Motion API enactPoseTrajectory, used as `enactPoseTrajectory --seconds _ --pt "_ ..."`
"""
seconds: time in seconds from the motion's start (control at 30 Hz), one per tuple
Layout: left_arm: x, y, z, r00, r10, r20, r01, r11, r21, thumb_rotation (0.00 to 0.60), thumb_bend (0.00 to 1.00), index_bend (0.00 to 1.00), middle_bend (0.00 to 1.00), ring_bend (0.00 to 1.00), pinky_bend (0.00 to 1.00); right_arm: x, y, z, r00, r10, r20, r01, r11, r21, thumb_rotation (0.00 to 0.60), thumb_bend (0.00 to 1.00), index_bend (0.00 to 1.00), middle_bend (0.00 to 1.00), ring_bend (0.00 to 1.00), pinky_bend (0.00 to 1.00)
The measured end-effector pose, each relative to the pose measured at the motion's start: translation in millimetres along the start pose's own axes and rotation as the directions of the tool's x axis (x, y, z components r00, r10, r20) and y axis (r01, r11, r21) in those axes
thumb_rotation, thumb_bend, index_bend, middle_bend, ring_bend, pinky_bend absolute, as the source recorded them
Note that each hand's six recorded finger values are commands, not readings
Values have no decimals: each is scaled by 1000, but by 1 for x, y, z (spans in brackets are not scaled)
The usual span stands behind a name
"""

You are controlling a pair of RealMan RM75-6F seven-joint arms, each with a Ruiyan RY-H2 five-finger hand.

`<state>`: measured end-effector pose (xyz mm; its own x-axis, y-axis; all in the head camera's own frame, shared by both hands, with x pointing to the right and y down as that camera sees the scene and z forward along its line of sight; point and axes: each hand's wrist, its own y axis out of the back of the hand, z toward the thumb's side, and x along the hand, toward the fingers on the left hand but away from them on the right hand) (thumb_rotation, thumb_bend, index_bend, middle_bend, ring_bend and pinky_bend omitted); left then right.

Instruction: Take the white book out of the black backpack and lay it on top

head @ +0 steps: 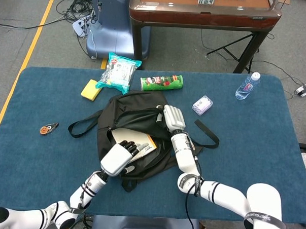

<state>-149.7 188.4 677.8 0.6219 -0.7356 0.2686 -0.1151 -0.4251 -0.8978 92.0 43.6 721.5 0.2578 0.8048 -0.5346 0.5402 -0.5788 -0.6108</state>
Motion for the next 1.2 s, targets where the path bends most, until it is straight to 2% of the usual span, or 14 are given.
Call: enactPoseTrajectory --seconds 0.13,0.3,0.47,0.67,0.87,1.2 --pt "18 2 -6 999 7 -51 -8 1000 -26 600 110 197 323 319 399 2 3 -1 1000 -6 -1 6 1000 -1 600 880 677 453 379 464" --pt "33 -14 3 995 -58 -75 54 997 -60 600 110 191 323 319 399 4 5 -6 1000 -10 6 10 1000 2 600 877 677 451 379 464" --pt "38 -28 17 993 -99 -68 97 995 -35 600 110 147 310 308 393 3 6 -9 1000 -9 10 9 1000 1 600 875 677 450 379 464" --pt "35 -42 27 982 -173 -77 170 984 -45 600 111 64 223 234 340 4 6 -12 1000 -4 14 4 1000 -1 600 873 677 449 379 464" --pt "26 -41 41 972 -230 -45 227 972 -61 600 111 8 169 188 302 4 7 -15 1000 -3 18 3 1000 -7 600 864 677 449 379 464" --pt "6 -45 59 955 -296 7 296 954 -43 600 110 0 103 130 255 7 8 -14 1000 -4 8 4 1000 -10 600 861 677 448 379 464"
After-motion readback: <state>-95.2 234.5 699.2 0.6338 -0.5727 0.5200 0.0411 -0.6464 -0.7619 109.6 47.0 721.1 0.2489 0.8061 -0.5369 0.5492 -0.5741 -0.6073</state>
